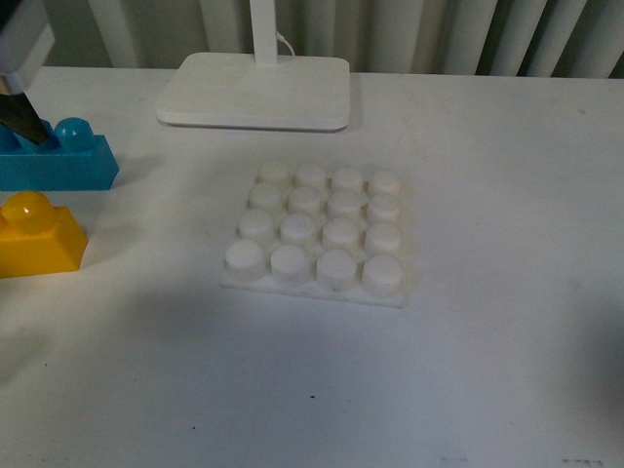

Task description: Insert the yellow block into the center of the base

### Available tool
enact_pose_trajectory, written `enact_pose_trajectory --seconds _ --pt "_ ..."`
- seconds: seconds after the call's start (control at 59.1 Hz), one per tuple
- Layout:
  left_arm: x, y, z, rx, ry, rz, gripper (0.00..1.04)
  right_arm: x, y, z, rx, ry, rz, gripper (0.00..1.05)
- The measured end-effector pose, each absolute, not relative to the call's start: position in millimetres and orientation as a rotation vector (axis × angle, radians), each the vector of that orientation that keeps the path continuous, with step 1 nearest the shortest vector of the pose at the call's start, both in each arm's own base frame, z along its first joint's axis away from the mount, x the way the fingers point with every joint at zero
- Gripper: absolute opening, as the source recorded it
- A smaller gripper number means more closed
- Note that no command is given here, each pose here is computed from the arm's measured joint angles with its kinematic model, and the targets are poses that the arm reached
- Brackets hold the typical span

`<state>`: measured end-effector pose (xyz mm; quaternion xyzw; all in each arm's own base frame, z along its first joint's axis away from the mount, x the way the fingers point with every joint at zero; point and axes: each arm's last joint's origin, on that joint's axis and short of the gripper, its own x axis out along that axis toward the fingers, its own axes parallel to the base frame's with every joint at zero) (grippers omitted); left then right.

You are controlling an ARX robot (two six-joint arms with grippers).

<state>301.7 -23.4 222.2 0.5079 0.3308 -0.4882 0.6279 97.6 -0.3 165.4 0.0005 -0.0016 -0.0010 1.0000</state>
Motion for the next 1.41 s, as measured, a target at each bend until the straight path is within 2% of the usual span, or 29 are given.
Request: enact_pose_trajectory --seconds 0.203,0.457,0.948,1.033,1.236,1.27,1.355,1.405 --pt "316 -22 205 1.117 0.813 -1.109 0.98 98 0 165 0.001 -0.003 -0.002 0.96" --pt "329 -14 203 1.092 0.853 -1.084 0.98 98 0 165 0.001 -0.003 -0.002 0.96" --pt "335 -14 191 1.070 0.923 -1.103 0.98 98 0 165 0.001 -0.003 -0.002 0.96" --pt "335 -13 191 1.075 0.927 -1.099 0.87 98 0 165 0.001 -0.003 -0.002 0.96" --pt "333 -12 187 1.081 0.948 -1.095 0.52 98 0 165 0.001 -0.003 -0.002 0.96" --pt "333 -12 187 1.080 0.952 -1.096 0.49 98 0 165 0.001 -0.003 -0.002 0.96" --pt "331 -10 185 1.087 0.978 -1.101 0.35 98 0 165 0.001 -0.003 -0.002 0.96" --pt "330 -9 186 1.093 0.984 -1.105 0.31 98 0 165 0.001 -0.003 -0.002 0.96"
